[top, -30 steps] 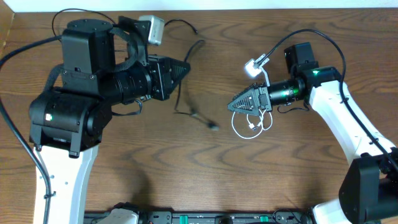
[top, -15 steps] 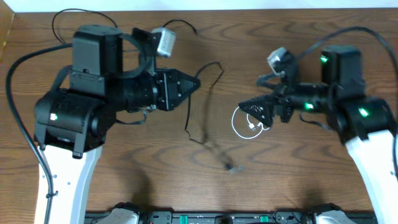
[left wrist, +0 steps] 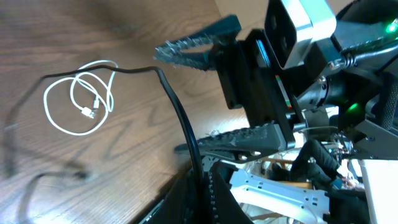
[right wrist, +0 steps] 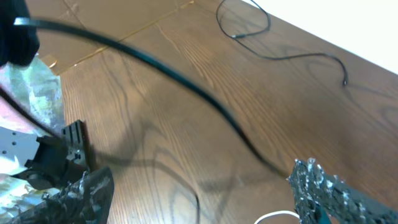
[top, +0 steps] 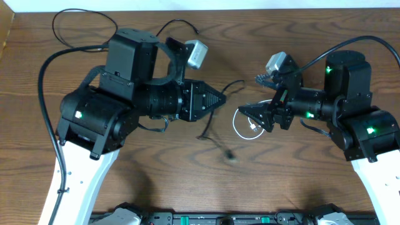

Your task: Untangle cables

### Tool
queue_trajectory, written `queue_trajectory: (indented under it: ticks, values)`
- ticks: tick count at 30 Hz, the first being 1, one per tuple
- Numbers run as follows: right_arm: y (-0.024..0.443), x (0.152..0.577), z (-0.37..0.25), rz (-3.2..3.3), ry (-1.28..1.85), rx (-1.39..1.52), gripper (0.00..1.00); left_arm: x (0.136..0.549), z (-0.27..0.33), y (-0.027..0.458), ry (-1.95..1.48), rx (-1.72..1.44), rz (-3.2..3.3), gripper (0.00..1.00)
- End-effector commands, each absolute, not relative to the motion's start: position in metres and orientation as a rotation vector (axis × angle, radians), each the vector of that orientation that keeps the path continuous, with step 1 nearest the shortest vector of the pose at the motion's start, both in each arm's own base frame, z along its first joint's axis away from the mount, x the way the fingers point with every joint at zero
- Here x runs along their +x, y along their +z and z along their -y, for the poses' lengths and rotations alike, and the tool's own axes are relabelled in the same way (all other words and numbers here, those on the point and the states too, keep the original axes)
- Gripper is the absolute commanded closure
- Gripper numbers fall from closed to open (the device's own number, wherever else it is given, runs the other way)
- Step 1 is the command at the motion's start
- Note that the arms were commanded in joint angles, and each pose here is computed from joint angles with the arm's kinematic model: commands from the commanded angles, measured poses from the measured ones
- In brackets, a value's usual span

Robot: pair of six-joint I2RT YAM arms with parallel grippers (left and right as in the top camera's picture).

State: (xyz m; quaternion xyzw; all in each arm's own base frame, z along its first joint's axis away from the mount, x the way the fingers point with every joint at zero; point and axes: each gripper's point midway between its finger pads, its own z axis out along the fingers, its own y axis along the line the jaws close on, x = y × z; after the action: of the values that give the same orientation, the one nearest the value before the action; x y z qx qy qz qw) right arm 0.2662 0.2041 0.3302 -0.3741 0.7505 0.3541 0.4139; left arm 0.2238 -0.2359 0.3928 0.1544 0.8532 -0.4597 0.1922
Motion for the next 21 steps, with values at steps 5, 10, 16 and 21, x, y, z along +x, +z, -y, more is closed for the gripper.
queue_trajectory:
  ticks: [5,10,16,21]
  values:
    - [0.339,0.269,-0.208,-1.862,0.873,-0.931,0.30,0.215,0.244,0.398,-1.349,0.425,-2.407,0.93]
    - [0.334,0.277,-0.202,-1.912,0.830,-0.871,0.58,0.215,0.244,0.398,-1.349,0.425,-2.407,0.92]
    - [0.334,0.277,-0.202,-1.919,0.838,-0.861,0.67,0.215,0.244,0.398,-1.348,0.425,-2.407,0.92]
    - [0.334,0.277,-0.202,-1.925,0.846,-0.849,0.69,0.215,0.244,0.398,-1.348,0.424,-2.407,0.92]
